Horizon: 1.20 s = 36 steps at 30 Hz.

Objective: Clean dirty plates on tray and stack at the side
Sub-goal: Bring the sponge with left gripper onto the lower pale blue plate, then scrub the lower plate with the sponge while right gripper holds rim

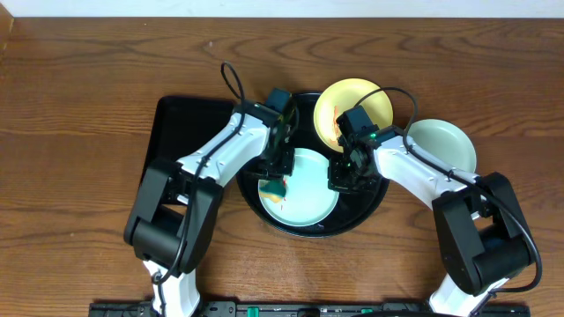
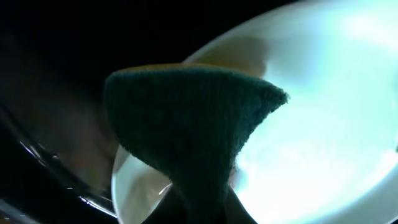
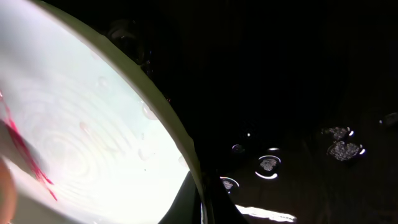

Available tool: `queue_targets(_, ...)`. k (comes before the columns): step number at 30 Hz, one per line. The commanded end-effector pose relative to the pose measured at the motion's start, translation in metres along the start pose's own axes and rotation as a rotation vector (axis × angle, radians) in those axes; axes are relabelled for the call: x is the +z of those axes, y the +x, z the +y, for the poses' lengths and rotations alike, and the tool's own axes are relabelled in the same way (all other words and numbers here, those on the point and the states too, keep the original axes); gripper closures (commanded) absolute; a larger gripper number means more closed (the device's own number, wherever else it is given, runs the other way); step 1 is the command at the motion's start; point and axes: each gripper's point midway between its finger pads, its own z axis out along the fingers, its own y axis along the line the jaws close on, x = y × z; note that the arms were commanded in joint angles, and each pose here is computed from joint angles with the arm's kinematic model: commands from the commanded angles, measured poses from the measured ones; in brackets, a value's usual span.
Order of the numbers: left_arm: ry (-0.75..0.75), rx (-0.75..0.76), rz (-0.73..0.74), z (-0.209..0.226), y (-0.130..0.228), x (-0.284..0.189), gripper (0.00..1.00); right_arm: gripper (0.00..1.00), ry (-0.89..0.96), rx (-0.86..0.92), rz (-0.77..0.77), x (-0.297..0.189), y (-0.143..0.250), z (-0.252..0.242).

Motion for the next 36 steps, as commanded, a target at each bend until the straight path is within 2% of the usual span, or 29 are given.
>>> queue_targets(1, -0.019, -0.122, 0.081, 0.004, 0.016, 0.023, 0.92, 0.99, 0.047, 0.027, -0.015, 0.008, -0.008, -0.011)
queue_targets(4, 0.021, -0.099, 0.106, -0.010, 0.023, 0.027, 0.92, 0.99, 0.046, 0.026, -0.017, 0.008, -0.008, -0.011)
queue_targets(10, 0.213, 0.089, 0.122, -0.060, 0.039, 0.041, 0.92, 0.99, 0.044, 0.023, -0.020, 0.008, -0.009, -0.010)
queue_targets(13, 0.224, 0.097, 0.112, -0.063, 0.037, 0.041, 0.93, 0.99, 0.044, 0.018, -0.020, 0.008, -0.008, -0.010)
queue_targets(19, 0.120, 0.034, 0.039, -0.026, 0.012, 0.040, 0.93, 0.99, 0.044, 0.016, -0.020, 0.008, -0.009, -0.010)
queue_targets(23, 0.011, -0.015, -0.073, 0.007, -0.018, 0.036, 0.93, 0.99, 0.044, 0.015, -0.020, 0.008, -0.008, -0.010)
queue_targets(29, -0.029, -0.022, -0.190, 0.014, -0.045, 0.032, 0.92, 0.99, 0.044, 0.015, -0.019, 0.008, -0.008, -0.010)
queue_targets(32, -0.009, -0.119, -0.120, 0.008, -0.027, 0.035, 0.93, 0.99, 0.045, 0.008, -0.018, 0.008, -0.008, -0.010)
queue_targets(36, 0.074, -0.126, 0.035, -0.008, 0.007, 0.037, 0.93, 0.99, 0.045, 0.008, -0.019, 0.008, -0.008, -0.010)
